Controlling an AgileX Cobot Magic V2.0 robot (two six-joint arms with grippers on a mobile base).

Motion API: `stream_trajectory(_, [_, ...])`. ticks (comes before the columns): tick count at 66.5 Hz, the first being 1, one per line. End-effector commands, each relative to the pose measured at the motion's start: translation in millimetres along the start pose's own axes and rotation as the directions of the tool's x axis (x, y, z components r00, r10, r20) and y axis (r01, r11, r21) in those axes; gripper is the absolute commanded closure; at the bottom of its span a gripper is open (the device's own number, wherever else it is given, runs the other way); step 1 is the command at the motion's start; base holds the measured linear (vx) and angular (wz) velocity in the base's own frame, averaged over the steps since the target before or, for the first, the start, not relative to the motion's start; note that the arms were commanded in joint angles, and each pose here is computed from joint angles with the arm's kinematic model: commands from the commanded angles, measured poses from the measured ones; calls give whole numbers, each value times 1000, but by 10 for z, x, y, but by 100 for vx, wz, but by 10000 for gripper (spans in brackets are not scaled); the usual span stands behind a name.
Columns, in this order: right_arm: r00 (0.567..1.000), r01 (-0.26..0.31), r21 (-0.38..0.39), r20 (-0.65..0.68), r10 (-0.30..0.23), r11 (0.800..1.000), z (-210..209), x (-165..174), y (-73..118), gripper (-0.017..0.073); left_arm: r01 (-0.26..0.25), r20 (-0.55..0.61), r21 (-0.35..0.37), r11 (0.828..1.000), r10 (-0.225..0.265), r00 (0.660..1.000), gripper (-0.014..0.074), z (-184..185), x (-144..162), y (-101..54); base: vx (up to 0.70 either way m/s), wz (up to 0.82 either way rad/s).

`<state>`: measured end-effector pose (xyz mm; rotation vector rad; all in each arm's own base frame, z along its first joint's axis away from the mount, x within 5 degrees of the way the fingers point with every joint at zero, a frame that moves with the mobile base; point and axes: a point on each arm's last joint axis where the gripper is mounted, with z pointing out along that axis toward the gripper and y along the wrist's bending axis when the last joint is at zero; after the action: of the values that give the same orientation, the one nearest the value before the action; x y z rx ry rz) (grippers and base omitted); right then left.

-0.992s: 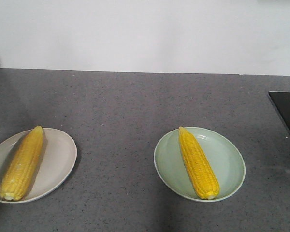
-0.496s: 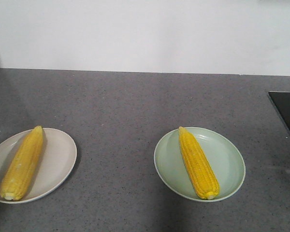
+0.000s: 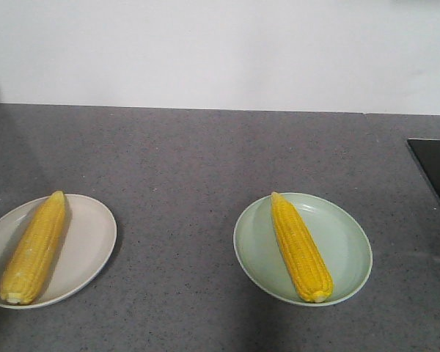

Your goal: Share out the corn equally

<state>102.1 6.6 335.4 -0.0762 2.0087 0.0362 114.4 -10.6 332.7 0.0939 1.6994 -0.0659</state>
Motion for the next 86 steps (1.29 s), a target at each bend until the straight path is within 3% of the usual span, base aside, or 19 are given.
stream_trajectory(1, [996, 5, 11, 93, -6, 1000, -34, -134, -11, 570, 7, 87, -6, 1000, -6, 996, 601, -16, -137, 5, 0, 0])
stream_trajectory(39, [996, 5, 11, 93, -6, 1000, -34, -134, -11, 570, 7, 85, -6, 1000, -6, 996, 601, -11, -135, 5, 0, 0])
stream_trajectory(47, [996, 5, 11, 93, -6, 1000, -34, -134, -11, 570, -126, 81, -27, 992, 127, 989, 600, -11, -134, 15, 0, 0])
stream_trajectory(51, [996, 5, 11, 93, -6, 1000, -34, -134, -11, 570, -152, 80, -31, 988, 154, 985, 600, -11, -134, 17, 0, 0])
stream_trajectory(68, [996, 5, 11, 93, -6, 1000, -34, -134, -11, 570, -149, 98, -35, 988, 152, 983, 600, -48, -114, 16, 0, 0])
stream_trajectory(79, [996, 5, 11, 92, -6, 1000, -34, -133, -11, 570, -52, 155, -38, 998, 57, 986, 600, -129, 169, 18, 0, 0])
stream_trajectory(86, [996, 5, 11, 92, -6, 1000, -34, -133, -11, 570, -44, 194, -42, 998, 51, 980, 600, -199, 412, 14, 0, 0])
